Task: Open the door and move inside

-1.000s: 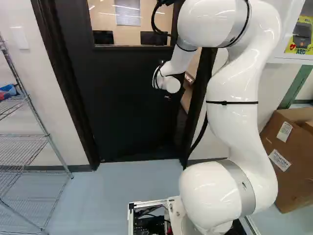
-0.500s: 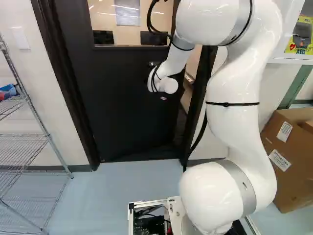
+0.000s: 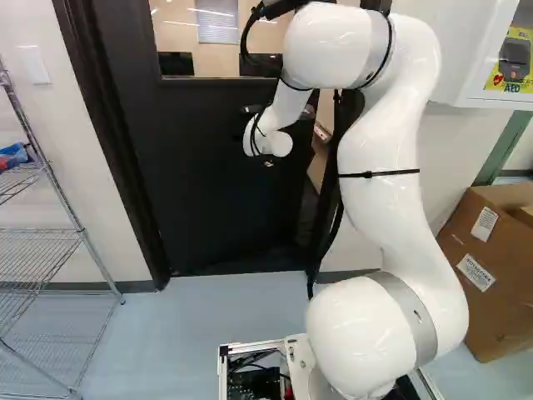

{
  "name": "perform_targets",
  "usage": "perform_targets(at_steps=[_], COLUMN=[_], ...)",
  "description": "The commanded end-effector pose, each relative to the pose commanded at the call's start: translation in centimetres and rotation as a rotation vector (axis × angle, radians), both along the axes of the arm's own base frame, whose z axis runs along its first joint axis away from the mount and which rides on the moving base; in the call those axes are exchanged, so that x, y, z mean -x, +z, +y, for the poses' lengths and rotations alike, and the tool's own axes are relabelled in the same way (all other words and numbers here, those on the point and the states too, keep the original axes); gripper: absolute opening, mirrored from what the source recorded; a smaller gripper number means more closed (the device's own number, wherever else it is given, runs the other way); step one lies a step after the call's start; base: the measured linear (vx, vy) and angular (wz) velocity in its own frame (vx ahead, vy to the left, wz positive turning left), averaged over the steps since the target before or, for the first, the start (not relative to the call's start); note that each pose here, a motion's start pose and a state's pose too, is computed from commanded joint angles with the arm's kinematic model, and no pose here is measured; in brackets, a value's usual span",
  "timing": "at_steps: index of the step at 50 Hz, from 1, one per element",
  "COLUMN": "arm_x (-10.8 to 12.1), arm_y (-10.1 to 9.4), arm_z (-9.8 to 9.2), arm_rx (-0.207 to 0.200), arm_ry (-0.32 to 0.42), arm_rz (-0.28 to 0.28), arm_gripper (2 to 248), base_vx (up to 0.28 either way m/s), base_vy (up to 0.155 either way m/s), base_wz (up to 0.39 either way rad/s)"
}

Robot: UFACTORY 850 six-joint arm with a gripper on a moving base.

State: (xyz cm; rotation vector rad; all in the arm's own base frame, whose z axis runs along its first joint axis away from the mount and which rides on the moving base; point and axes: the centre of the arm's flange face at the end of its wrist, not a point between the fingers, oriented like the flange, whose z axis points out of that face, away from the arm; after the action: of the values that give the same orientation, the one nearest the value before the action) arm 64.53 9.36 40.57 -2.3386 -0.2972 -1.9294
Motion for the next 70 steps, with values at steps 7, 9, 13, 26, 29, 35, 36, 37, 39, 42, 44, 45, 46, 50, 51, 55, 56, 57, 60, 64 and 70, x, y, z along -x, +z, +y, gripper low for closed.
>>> perform_targets(at_steps=[7,9,13,26,29,35,36,37,39,42,44,45,46,50,51,55,56,57,60,64,70], arm_x=[-1.4,-1.7,-2.5,-5.0,-5.5,-6.2,-6.4,-6.5,-6.6,-6.8,-6.9,-6.9,-6.9,-6.7,-6.6,-6.0,-5.8,-5.6,-5.1,-4.3,-3.1], arm_y=[-0.2,-0.3,-0.5,-1.0,-1.1,-1.3,-1.3,-1.3,-1.4,-1.4,-1.4,-1.4,-1.4,-1.4,-1.4,-1.2,-1.2,-1.2,-1.1,-0.9,-0.7], arm_z=[0.8,1.1,1.6,3.1,3.4,4.0,4.1,4.2,4.4,4.5,4.6,4.6,4.6,4.7,4.7,4.7,4.7,4.7,4.7,4.6,4.6], arm_rx=[-0.002,-0.002,-0.003,-0.007,-0.007,-0.009,-0.009,-0.009,-0.01,-0.01,-0.01,-0.01,-0.01,-0.01,-0.01,-0.009,-0.009,-0.008,-0.008,-0.007,-0.005], arm_ry=[0.01,0.012,0.018,0.034,0.037,0.043,0.044,0.045,0.047,0.049,0.05,0.05,0.05,0.051,0.052,0.053,0.054,0.054,0.055,0.057,0.06], arm_rz=[-0.011,-0.014,-0.021,-0.044,-0.048,-0.056,-0.057,-0.059,-0.061,-0.062,-0.063,-0.063,-0.063,-0.061,-0.06,-0.055,-0.053,-0.052,-0.047,-0.04,-0.03], arm_gripper=[247,247,247,247,247,247,247,247,247,247,247,247,247,247,247,247,247,247,247,247,247], base_vx=[0.0,0.005,0.001,0.0,0.0,0.0,0.0,0.0,0.0,0.0,0.0,0.0,0.0,0.0,0.0,0.0,0.0,0.0,0.0,0.0,0.0], base_vy=[0.0,-0.003,0.001,0.0,0.0,0.0,0.0,0.0,0.0,0.0,0.0,0.0,0.0,0.0,0.0,0.0,0.0,0.0,0.0,0.0,0.0], base_wz=[0.0,0.016,0.008,0.0,0.0,0.0,0.0,0.0,0.0,0.0,0.0,0.0,0.0,0.0,0.0,0.0,0.0,0.0,0.0,0.0,0.0])
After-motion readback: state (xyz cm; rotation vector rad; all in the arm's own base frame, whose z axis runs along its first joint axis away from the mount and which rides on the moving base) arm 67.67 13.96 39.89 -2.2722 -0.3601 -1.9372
